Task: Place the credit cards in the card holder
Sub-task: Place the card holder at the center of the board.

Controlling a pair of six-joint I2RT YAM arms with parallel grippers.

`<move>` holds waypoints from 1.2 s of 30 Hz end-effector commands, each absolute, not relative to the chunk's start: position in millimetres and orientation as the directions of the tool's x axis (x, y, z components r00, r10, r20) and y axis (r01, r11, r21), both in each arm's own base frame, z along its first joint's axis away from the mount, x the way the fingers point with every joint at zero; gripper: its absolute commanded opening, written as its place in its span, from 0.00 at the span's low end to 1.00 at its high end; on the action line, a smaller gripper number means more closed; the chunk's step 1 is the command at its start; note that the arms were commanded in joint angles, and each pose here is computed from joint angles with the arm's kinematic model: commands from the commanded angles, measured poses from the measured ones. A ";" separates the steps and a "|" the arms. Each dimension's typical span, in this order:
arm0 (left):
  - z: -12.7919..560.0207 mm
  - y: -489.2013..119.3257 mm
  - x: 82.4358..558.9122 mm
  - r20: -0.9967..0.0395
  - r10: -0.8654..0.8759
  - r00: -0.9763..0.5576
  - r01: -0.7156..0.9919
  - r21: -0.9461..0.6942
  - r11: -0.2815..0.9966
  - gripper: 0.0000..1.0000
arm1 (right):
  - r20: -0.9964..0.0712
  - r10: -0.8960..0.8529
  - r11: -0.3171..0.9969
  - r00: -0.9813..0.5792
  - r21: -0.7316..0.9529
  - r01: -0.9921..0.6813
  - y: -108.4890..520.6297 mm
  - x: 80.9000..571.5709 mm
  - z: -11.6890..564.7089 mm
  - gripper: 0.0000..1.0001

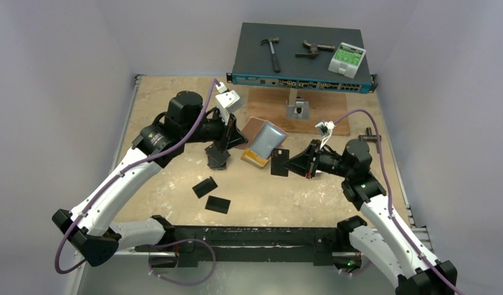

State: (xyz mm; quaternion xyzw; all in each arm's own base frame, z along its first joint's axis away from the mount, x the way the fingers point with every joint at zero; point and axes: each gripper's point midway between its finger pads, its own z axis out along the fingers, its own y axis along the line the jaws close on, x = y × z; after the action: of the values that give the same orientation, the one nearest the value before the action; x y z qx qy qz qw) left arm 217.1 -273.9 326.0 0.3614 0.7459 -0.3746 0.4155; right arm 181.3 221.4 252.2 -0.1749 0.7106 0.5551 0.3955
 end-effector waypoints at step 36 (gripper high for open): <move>340.4 -274.7 212.4 -0.916 0.183 -0.358 0.865 -0.251 0.434 0.00 | -0.782 0.176 0.343 -0.598 0.619 -0.707 215.2 171.1 248.8 0.00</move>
State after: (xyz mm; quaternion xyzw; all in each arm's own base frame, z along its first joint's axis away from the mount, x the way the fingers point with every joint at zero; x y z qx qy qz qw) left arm 215.6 -272.8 323.8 0.3613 0.7457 -0.3749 0.4157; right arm 173.3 215.2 242.1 -0.1699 0.7238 0.5410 0.3931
